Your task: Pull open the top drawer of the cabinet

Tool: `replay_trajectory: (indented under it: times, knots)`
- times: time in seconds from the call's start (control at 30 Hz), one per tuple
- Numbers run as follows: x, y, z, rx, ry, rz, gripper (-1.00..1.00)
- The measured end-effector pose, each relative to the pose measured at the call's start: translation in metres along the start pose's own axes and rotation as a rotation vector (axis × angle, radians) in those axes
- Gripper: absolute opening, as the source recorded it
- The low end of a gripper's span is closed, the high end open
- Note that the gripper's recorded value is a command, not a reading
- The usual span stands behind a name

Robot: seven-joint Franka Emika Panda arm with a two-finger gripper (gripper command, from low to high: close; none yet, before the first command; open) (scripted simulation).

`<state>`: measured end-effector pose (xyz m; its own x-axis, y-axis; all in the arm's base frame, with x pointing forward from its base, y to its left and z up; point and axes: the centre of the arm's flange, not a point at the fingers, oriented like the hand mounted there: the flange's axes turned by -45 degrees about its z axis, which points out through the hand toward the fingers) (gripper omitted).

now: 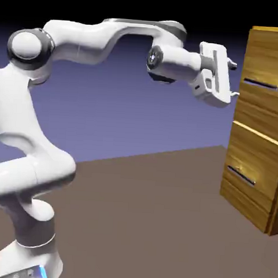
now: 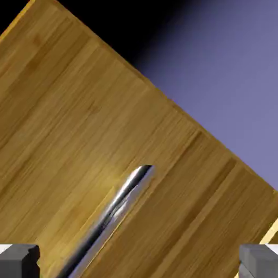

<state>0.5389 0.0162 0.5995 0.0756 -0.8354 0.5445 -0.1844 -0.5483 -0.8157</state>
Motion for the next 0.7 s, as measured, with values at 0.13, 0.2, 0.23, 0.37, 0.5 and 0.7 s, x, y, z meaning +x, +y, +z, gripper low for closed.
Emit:
replay_trajectory:
  times: [0.13, 0.2, 0.23, 0.37, 0.5, 0.7]
  knots:
    - [-0.011, 0.000, 0.022, 0.044, 0.006, 0.112, 0.00]
    - [-0.016, 0.001, 0.032, 0.065, 0.008, 0.171, 0.00]
    - [-0.019, 0.001, 0.038, 0.076, 0.009, 0.201, 0.00]
    - [-0.030, 0.002, 0.060, 0.120, 0.012, 0.326, 0.00]
    - [-0.040, 0.003, 0.081, 0.164, 0.015, 0.459, 0.00]
    - [-0.048, -0.001, 0.106, 0.205, 0.019, 0.580, 0.00]
